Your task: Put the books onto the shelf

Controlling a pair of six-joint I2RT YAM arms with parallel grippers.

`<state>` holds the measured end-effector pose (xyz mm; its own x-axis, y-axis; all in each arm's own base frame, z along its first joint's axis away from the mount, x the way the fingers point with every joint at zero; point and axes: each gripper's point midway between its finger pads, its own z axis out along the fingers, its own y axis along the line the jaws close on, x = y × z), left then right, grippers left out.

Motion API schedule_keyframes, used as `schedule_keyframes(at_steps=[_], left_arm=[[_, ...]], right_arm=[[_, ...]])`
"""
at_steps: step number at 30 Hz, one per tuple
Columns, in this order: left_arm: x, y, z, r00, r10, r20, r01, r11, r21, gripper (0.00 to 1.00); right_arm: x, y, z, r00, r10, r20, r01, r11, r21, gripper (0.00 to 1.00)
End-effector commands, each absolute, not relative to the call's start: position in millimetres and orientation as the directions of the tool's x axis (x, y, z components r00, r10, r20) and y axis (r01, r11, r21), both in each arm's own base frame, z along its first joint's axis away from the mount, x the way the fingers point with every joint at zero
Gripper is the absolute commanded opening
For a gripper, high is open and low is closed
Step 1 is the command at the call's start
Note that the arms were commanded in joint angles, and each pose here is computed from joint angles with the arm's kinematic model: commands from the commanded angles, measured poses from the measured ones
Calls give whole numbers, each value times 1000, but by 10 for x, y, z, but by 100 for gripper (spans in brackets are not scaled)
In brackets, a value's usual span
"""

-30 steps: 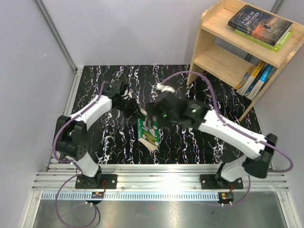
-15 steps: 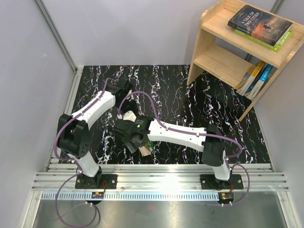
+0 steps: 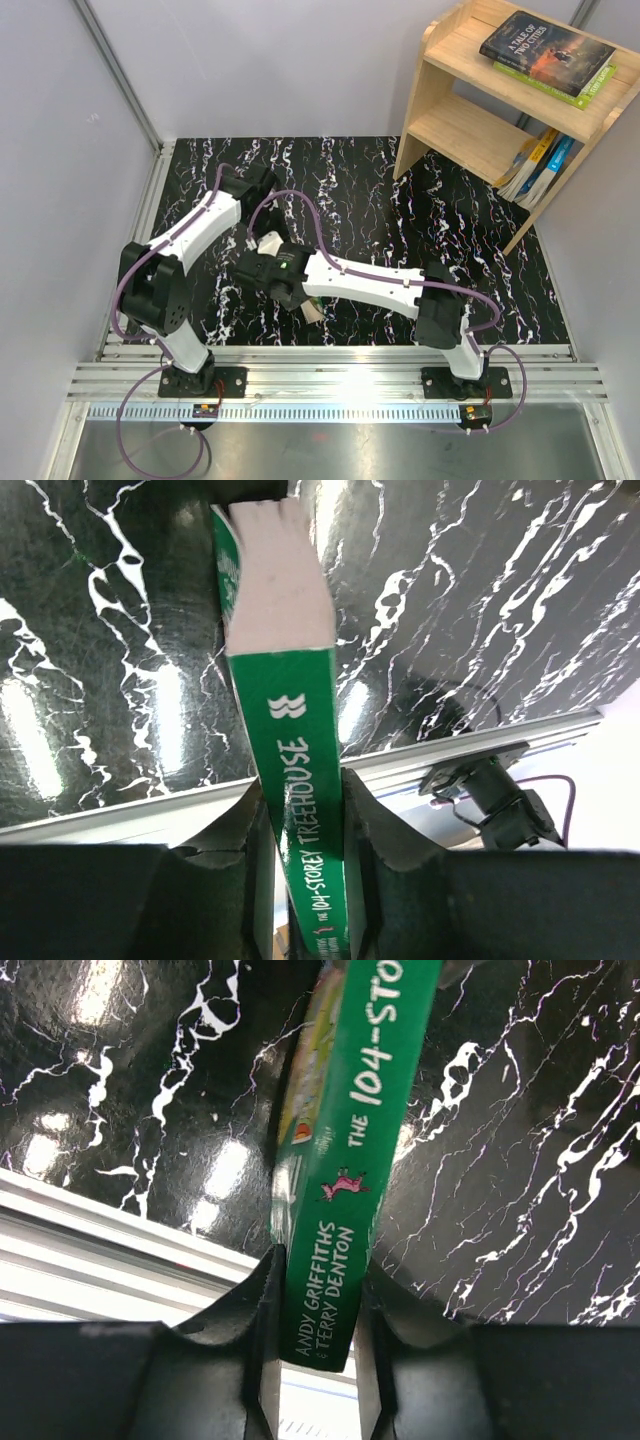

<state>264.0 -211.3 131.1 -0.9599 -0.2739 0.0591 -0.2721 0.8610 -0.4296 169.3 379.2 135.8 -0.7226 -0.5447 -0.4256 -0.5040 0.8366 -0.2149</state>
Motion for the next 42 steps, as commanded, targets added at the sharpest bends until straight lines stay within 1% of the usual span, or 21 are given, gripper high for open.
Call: schedule_keyframes(at_steps=[1, 4, 5, 6, 8, 9, 10, 11, 12, 13, 15, 16, 17, 18, 20, 23, 24, 28, 35, 39, 42], left_arm=[[2612, -2274, 1714, -983, -186, -3, -155, 831, -535, 0], [2644, -2297, 1804, -985, -171, -38, -123, 828, -547, 0], [2654, -2290, 1812, -984, -169, -47, -117, 830, -545, 2], [2653, -2276, 1838, -985, -162, -65, -101, 834, -542, 7], [2647, -2149, 1805, -981, -172, -92, -107, 868, -486, 14], [2638, -2103, 1795, -980, -166, -105, -98, 877, -470, 21], [2611, -2036, 1817, -977, -172, -129, -96, 887, -451, 35], [2568, -1984, 1775, -976, -176, -128, -104, 893, -437, 39], [2556, -1933, 1763, -973, -185, -135, -110, 896, -430, 45], [2529, -1871, 1820, -966, -196, -169, -108, 898, -426, 56], [2461, -1776, 1793, -961, -210, -178, -122, 905, -408, 66], [2427, -1754, 1804, -960, -209, -185, -119, 906, -406, 74], [2381, -1718, 1852, -956, -211, -205, -112, 906, -407, 86], [2343, -1680, 1821, -957, -206, -205, -110, 910, -399, 91], [2274, -1600, 1837, -954, -206, -219, -110, 918, -381, 99], [2217, -1490, 1833, -953, -200, -228, -110, 928, -357, 99], [2208, -1450, 1854, -951, -196, -239, -103, 930, -353, 99], [2123, -1384, 1874, -955, -175, -239, -83, 933, -350, 99], [2001, -1349, 1848, -961, -149, -234, -59, 934, -352, 99], [1998, -1355, 1848, -963, -143, -230, -55, 934, -352, 98], [1993, -1365, 1845, -963, -141, -230, -52, 933, -357, 98]], right_arm=[[1714, 3776, 1415, -713, -558, -426, -513, 828, -226, 0], [1710, 3691, 1433, -722, -540, -432, -489, 841, -233, 0], [1722, 3635, 1438, -723, -537, -434, -478, 843, -246, 0], [1762, 3570, 1507, -717, -528, -455, -458, 849, -263, 0], [1846, 3423, 1559, -736, -492, -464, -411, 870, -271, 0], [1882, 3280, 1600, -750, -466, -469, -384, 884, -266, 0], [1926, 3219, 1620, -764, -427, -484, -350, 904, -246, 0], [2026, 3020, 1560, -792, -389, -471, -302, 920, -252, 0], [2072, 2904, 1713, -794, -335, -507, -264, 942, -209, 0], [2131, 2827, 1759, -799, -286, -529, -222, 958, -181, 0], [2302, 2500, 1924, -796, -193, -573, -126, 980, -156, 0], [2359, 2399, 1997, -786, -180, -591, -103, 981, -162, 0], [2400, 2308, 2064, -777, -172, -606, -83, 981, -173, 0], [2513, 2185, 2207, -751, -148, -643, -35, 982, -185, 0], [2584, 2052, 2372, -736, -155, -659, -11, 976, -217, 0], [2736, 1867, 2532, -712, -138, -689, 52, 968, -247, 0], [2810, 1816, 2639, -688, -123, -715, 86, 965, -249, 0], [3034, 1415, 2888, -643, -33, -765, 265, 928, -262, 0], [3300, 851, 3394, -492, 142, -859, 489, 862, -138, 0], [3386, 527, 3583, -422, 209, -882, 565, 822, -76, 0], [3438, 370, 3676, -388, 225, -894, 593, 804, -55, 0]])
